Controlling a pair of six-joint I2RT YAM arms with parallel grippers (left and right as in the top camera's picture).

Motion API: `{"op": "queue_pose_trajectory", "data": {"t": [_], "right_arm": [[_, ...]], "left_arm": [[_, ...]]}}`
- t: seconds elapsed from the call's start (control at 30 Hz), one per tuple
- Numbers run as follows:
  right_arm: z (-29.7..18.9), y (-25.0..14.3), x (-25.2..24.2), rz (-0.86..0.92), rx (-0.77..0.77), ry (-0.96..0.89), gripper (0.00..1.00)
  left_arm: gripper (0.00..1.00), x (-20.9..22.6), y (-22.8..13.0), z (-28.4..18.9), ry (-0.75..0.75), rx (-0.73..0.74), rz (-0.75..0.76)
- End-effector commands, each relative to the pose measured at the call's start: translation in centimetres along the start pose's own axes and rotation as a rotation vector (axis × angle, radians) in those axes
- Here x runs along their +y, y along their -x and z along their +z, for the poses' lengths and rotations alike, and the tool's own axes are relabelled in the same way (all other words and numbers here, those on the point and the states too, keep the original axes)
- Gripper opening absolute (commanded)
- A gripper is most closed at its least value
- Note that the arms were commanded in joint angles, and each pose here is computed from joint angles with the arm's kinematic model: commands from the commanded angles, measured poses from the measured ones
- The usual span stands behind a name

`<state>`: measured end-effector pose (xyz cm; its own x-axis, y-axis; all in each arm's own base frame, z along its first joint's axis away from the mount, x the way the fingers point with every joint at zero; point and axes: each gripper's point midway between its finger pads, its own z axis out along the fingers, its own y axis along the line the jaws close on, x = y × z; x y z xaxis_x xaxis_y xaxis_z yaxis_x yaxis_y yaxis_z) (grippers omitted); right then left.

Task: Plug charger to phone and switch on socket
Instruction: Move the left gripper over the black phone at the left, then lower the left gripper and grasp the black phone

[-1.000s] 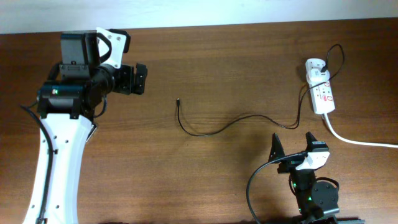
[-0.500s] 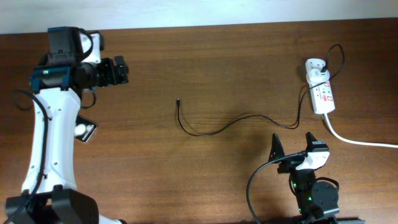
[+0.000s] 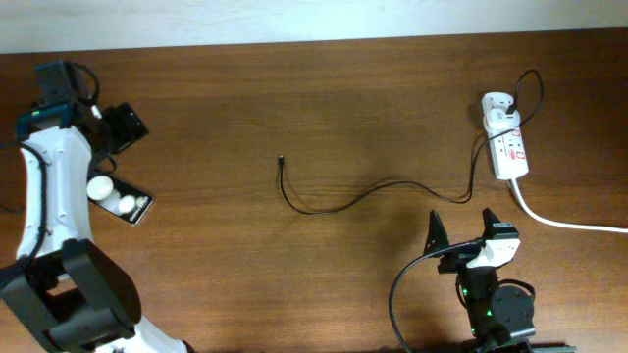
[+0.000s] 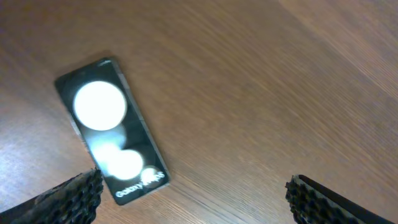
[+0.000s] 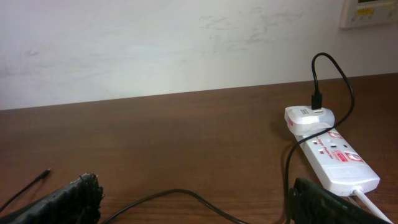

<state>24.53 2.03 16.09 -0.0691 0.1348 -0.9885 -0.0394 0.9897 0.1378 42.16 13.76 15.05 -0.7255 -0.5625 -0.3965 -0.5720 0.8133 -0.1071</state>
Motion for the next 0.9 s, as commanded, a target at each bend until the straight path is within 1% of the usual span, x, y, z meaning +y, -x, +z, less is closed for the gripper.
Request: {"op": "queue_pose_trajectory", "data": {"t": [0.0,0.13,0.27,0.53,0.7,0.87], "right_arm": [[0.0,-0.3,-0.2,-0.007,0.005,-0.006,0.99],[0.0,-0.3,-0.2,-0.007,0.005,-0.006,0.99],[0.0,-0.3,-0.2,-0.007,0.005,-0.006,0.99],[0.0,-0.3,-0.2,-0.007,0.005,-0.006,0.99],[0.0,-0.3,-0.2,-0.007,0.005,-0.006,0.99],[0.0,-0.3,-0.2,-0.007,0.005,-0.006,0.99]], "left_arm": [[0.99,2.8,-0.5,2.3,0.057,0.068,-0.101],[0.99,5.4,-1.9,5.7,0.106,0.162,-0.149],[0.99,5.9,-2.9,7.8,0.125,0.212,-0.152],[0.99,8.1,-3.3,9.6,0.151,0.243,-0.195],[0.99,8.5,-4.3,11.1,0.163,0.282,-0.197],[0.99,8.4,-3.8,11.4,0.158,0.264,-0.197]]}}
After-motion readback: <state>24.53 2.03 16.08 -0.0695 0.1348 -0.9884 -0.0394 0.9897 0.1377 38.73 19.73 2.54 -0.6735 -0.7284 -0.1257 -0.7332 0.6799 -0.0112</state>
